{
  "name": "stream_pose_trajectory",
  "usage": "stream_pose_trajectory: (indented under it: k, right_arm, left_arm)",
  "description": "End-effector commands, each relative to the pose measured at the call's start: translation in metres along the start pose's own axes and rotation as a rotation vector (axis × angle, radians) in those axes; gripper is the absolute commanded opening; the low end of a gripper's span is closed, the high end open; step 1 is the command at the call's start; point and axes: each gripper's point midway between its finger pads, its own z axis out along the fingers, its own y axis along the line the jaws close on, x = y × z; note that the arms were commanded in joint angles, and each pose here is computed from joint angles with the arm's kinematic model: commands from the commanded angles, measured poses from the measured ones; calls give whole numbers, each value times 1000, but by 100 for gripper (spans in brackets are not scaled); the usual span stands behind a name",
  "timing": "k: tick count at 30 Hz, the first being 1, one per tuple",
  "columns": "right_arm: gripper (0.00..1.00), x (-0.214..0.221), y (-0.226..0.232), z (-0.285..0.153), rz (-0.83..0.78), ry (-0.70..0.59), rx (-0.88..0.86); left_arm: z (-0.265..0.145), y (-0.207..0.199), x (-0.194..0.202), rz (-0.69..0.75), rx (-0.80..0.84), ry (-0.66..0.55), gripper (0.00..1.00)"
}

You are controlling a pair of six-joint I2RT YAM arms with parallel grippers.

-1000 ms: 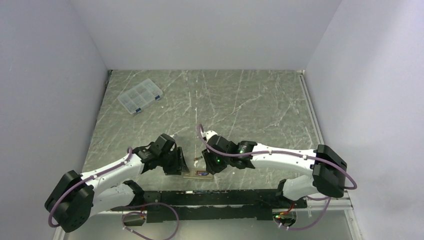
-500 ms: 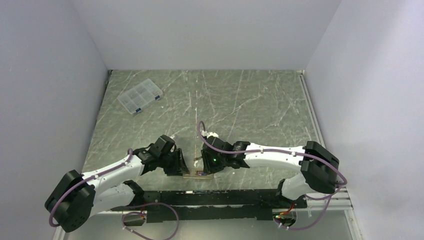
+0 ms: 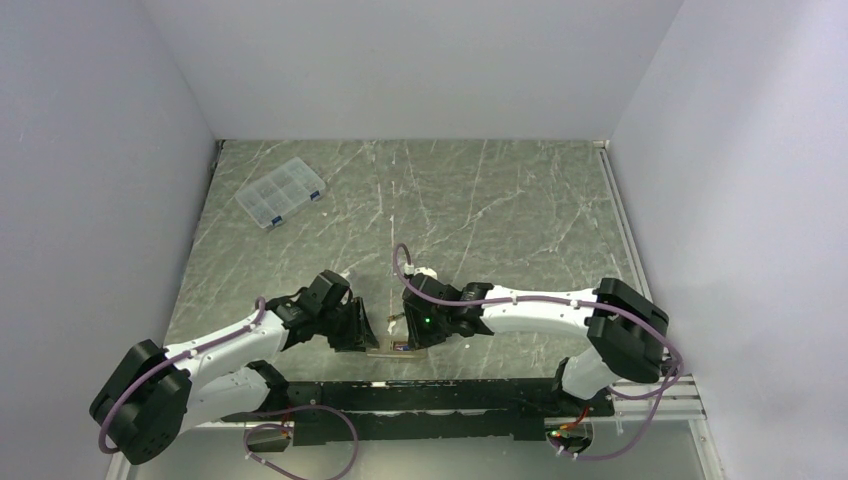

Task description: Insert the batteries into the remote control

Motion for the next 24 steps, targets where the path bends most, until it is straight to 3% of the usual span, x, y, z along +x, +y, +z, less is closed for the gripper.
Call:
stream_pose_trajectory:
  k: [1, 24]
  right_arm:
    - [23, -4, 6, 2, 19, -11, -29]
    - [12, 7, 14, 11, 7, 55, -78]
  left_arm:
    - [0, -4, -1, 6, 30, -7, 41]
    - [1, -9, -2, -9, 58, -15, 38]
